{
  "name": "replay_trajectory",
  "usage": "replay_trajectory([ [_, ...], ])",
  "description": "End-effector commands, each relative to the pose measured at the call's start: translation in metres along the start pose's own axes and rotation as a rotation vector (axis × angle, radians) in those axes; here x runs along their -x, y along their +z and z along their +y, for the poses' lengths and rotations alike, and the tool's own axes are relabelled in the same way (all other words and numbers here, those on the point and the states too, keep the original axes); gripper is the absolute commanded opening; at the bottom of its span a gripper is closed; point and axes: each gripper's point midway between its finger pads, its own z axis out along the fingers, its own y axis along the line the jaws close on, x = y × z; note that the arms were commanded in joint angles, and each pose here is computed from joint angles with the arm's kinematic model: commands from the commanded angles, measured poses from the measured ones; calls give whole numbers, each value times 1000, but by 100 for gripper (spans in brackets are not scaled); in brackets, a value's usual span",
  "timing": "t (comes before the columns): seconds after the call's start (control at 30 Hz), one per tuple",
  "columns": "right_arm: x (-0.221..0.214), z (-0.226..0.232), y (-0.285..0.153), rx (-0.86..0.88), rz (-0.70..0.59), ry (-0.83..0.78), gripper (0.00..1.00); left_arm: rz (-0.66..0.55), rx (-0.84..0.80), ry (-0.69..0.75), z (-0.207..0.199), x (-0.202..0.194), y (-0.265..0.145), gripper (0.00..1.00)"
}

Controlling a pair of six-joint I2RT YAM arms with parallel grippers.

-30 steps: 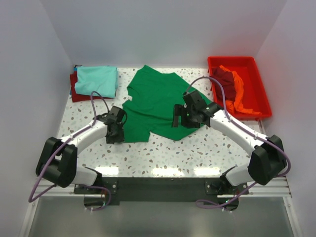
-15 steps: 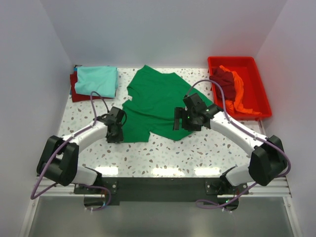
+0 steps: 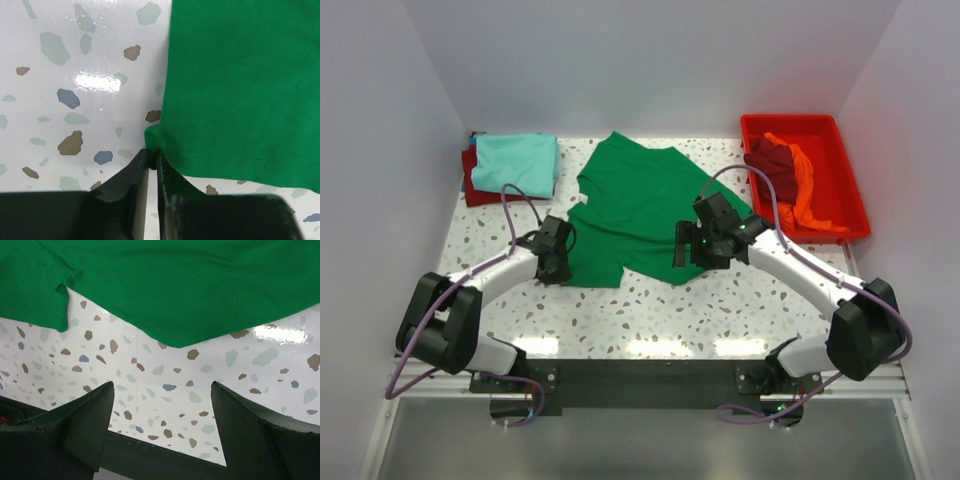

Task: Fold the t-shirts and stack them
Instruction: Flatten the tshirt out

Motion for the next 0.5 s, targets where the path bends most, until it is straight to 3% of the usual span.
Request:
replay_trajectory([
  [0.0,2,1,-11,8,-32,9,82,31,-15,-8,1,-13,11,11],
  [0.07,1,0,-11,6,-29,9,82,33,-22,-12,1,-15,9,0],
  [0.2,0,-8,-13,-29,-34,3,82,-14,-91,-103,-1,14,-9,0],
  [0.3,0,-13,-16,-55,-36,-9,82,-128,-122,-217,19,66,-36,0],
  [0.47,-1,-27,-18,-122,-48,-20,82,-344,-125,-291,55,149,-105,0],
])
